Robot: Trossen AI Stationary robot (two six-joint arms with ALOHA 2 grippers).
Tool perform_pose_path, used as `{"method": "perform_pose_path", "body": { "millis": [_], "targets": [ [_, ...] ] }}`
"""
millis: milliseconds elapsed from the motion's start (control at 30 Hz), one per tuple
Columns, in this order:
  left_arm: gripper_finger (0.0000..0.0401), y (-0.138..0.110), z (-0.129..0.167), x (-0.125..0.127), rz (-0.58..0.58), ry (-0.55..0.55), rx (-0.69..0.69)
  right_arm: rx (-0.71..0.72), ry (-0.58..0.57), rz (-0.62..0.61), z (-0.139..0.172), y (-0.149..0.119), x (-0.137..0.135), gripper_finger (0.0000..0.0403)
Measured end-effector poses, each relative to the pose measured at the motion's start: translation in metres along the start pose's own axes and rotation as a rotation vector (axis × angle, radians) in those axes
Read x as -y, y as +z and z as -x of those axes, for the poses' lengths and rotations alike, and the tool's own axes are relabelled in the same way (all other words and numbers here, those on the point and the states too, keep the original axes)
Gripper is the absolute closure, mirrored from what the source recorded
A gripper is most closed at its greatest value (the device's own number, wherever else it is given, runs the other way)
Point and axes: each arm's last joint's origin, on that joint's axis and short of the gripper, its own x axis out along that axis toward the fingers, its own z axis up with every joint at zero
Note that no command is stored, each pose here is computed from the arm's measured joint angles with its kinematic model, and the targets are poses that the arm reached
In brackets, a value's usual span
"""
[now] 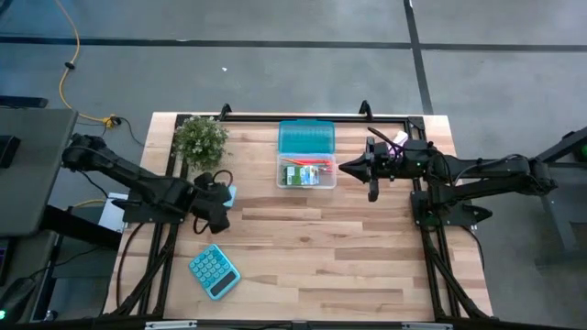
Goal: Pack school essentials
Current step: Put the blue sticky note in the supply box
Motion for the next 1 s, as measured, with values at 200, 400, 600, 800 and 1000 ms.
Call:
{"method": "perform_pose_path", "body": {
  "millis": [200, 400, 600, 800, 1000],
  "targets": [
    [0.0207, -0.014, -0.019, 0.004, -0.065, 0.048, -0.096, -0.005, -0.001, 0.000, 0.000, 0.000, 0.000, 0.0403],
    [0.0228, -0.014, -0.034, 0.014, -0.183, 0.051, -0.143, -0.009, -0.002, 0.000, 0.000, -0.001, 0.000, 0.0403],
    [0.0246, -0.015, -0.048, 0.015, -0.214, 0.092, -0.208, -0.020, -0.004, -0.001, 0.000, -0.002, 0.000, 0.0403],
    [0.0256, -0.010, -0.057, 0.009, -0.236, 0.134, -0.232, -0.026, -0.005, -0.001, 0.000, -0.002, 0.000, 0.0403],
    [0.0269, -0.003, -0.063, 0.003, -0.268, 0.112, -0.235, -0.028, -0.006, -0.005, 0.000, -0.003, 0.001, 0.0403]
  ]
}}
